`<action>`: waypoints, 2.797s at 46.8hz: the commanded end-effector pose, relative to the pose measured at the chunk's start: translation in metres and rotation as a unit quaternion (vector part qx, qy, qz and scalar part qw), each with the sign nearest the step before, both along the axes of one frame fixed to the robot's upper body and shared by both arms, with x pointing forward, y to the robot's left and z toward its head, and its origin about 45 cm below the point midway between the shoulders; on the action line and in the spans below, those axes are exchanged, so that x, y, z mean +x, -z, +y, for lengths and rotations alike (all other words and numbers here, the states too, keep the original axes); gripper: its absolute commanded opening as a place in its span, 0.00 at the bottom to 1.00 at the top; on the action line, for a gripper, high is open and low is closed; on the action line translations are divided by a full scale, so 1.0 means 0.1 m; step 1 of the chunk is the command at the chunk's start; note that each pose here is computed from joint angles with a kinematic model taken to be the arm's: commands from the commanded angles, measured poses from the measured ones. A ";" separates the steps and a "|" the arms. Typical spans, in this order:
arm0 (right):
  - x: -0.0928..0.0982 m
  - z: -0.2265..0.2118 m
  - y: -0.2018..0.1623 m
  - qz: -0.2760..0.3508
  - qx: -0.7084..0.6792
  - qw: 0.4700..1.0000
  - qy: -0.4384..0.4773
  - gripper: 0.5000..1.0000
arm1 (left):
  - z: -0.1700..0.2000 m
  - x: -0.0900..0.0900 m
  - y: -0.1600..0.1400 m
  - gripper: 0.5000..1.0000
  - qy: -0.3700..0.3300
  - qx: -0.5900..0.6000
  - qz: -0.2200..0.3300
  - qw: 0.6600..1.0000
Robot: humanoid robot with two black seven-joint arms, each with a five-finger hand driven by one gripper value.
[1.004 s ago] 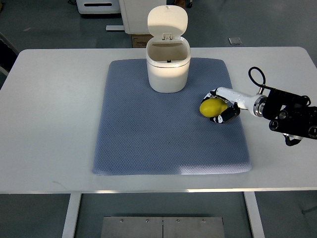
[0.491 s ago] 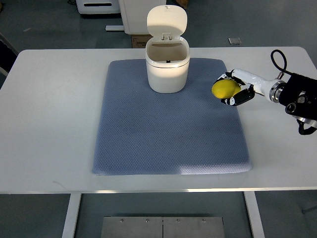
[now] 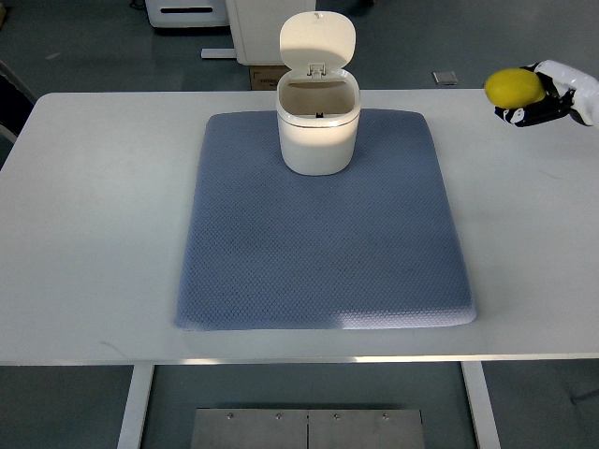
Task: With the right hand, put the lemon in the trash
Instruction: 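Lift the lemon with the right hand, away from the mat, then carry the lemon with the right hand over the open white bin, then open the right hand to drop the lemon into the bin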
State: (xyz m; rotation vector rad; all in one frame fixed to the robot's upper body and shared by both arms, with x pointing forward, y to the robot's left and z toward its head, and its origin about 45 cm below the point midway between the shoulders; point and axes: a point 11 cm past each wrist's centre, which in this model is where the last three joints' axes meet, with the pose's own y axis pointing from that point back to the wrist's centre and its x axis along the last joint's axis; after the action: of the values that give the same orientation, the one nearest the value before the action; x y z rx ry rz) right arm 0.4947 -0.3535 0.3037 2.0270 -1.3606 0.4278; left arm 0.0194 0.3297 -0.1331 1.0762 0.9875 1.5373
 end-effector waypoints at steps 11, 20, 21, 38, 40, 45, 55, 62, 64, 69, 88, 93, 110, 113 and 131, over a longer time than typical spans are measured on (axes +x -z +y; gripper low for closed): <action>0.02 0.00 -0.05 -0.002 0.007 1.000 0.001 0.00 | 0.00 0.00 0.00 1.00 0.000 0.000 0.000 1.000; 0.02 0.01 -0.05 -0.001 0.009 1.000 0.002 0.00 | 0.00 -0.01 0.00 1.00 0.000 0.000 0.001 1.000; 0.02 0.01 -0.05 -0.001 0.009 1.000 0.002 0.00 | 0.00 -0.01 0.00 1.00 0.000 0.000 0.001 1.000; 0.07 0.12 -0.15 -0.002 0.035 0.999 0.007 0.00 | 0.00 -0.01 0.00 1.00 -0.001 0.000 0.001 1.000; 0.09 0.20 -0.15 0.001 0.041 0.999 0.006 0.00 | 0.00 0.00 0.00 1.00 0.000 0.000 0.000 1.000; 0.17 0.48 -0.25 -0.001 0.047 0.999 -0.012 0.00 | 0.00 -0.01 0.00 1.00 -0.001 0.000 0.000 1.000; 0.26 1.04 -0.37 0.004 0.060 0.997 -0.039 0.00 | 0.00 -0.01 0.00 1.00 0.000 0.000 0.001 1.000; 0.29 1.45 -0.44 0.002 0.063 0.996 -0.061 0.00 | 0.00 -0.01 0.00 1.00 0.000 0.000 0.001 1.000; 0.29 1.55 -0.44 0.002 0.062 0.996 -0.064 0.00 | 0.00 0.00 0.00 1.00 -0.001 0.000 0.000 1.000; 0.29 1.73 -0.40 0.004 0.055 0.996 -0.065 0.00 | 0.00 -0.01 0.00 1.00 0.000 0.000 0.001 1.000; 0.33 2.18 -0.27 0.017 0.035 0.997 -0.070 0.00 | 0.00 -0.01 0.00 1.00 0.000 0.000 0.001 1.000; 0.34 2.25 -0.23 0.020 0.028 0.997 -0.066 0.00 | 0.00 -0.01 0.00 1.00 -0.001 0.000 0.001 1.000; 0.36 2.30 -0.25 0.022 0.022 0.998 -0.060 0.52 | 0.00 -0.01 0.00 1.00 0.000 0.000 0.001 1.000; 0.36 2.30 -0.26 0.021 0.021 0.998 -0.060 0.66 | 0.00 -0.01 0.00 1.00 -0.001 0.000 0.001 1.000; 0.36 2.32 -0.30 0.017 0.018 0.998 -0.063 0.88 | 0.00 0.00 0.00 1.00 0.000 0.000 0.000 1.000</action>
State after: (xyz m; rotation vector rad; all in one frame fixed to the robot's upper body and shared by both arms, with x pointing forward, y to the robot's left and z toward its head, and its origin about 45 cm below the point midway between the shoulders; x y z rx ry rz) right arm 0.5312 -0.1221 0.3335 2.1447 -1.2350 0.4240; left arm 0.0188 0.3298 -0.1331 1.0771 0.9884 1.5379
